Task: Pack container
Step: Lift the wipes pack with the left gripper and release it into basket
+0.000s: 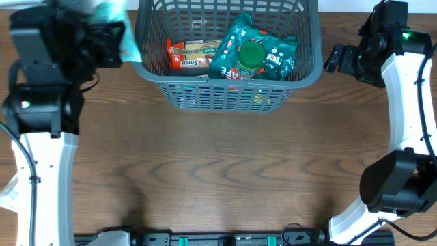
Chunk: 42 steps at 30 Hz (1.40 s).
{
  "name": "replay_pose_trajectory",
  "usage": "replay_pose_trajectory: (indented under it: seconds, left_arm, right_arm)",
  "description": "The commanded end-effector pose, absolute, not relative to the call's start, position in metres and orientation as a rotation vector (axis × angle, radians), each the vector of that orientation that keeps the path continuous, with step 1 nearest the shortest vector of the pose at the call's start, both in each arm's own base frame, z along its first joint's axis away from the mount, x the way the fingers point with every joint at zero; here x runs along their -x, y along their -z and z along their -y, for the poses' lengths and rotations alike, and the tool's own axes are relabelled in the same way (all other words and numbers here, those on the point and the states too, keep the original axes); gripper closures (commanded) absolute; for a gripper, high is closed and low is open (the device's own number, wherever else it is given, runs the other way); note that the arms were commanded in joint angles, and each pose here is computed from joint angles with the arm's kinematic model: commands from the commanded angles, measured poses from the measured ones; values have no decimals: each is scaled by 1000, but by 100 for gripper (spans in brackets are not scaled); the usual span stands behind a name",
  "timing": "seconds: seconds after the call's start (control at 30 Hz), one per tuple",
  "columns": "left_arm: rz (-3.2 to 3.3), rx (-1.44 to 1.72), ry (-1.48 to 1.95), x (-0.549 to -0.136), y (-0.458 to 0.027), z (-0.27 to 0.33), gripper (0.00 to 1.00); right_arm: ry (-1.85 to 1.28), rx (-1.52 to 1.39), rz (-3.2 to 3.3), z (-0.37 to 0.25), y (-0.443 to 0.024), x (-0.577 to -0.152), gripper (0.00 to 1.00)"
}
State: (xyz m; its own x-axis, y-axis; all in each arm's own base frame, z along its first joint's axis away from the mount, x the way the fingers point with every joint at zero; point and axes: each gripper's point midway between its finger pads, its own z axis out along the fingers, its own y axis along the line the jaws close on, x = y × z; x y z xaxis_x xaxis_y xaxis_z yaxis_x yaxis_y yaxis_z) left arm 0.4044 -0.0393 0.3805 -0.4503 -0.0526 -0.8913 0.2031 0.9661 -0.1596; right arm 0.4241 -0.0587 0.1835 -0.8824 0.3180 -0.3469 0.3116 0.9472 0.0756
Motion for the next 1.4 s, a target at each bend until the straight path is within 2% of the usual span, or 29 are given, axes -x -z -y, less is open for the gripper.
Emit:
replay_pose_trajectory:
  seconds: [0.0, 0.2, 0.5, 0.8, 0.93, 1.0, 1.03, 1.1, 1.13, 1.23, 1.37]
  left_arm:
    - [-1936, -569, 31, -413, -380, 65, 94]
    - [-1800, -937, -61, -426, -364, 118, 94]
    - [-1609, -1067, -166, -480, -351, 163, 94]
    - [-1787, -1250, -226, -517, -235, 169, 94]
    - [-1839, -1289, -202, -518, -206, 173, 92]
    - [-1874, -1305, -196, -516, -195, 171, 66]
    - [-1892, -1307, -206, -515, -191, 168, 58]
    - [-1932, -1285, -235, -515, -188, 161, 15]
    - [-1942, -1265, -241, -515, -190, 159, 1]
    - [-1945, -1214, -239, -509, -209, 157, 1]
    - [-1841, -1138, -243, -488, -276, 161, 1]
  right_arm:
    - [-20, -413, -2736, 56, -189, -424, 1]
    - [-18, -406, -2755, 56, -188, -420, 1]
    - [-17, -408, -2770, 55, -186, -417, 1]
    - [-18, -411, -2798, 54, -184, -410, 1]
    - [-18, -412, -2807, 53, -183, -408, 1]
    - [-18, -412, -2807, 53, -183, -408, 1]
    - [-18, -411, -2807, 53, -183, -408, 1]
    - [-18, -409, -2808, 52, -183, -408, 1]
    - [-18, -408, -2807, 52, -184, -408, 1]
    - [-18, -408, -2807, 52, -184, -408, 1]
    - [-18, -408, -2807, 52, -184, -409, 1]
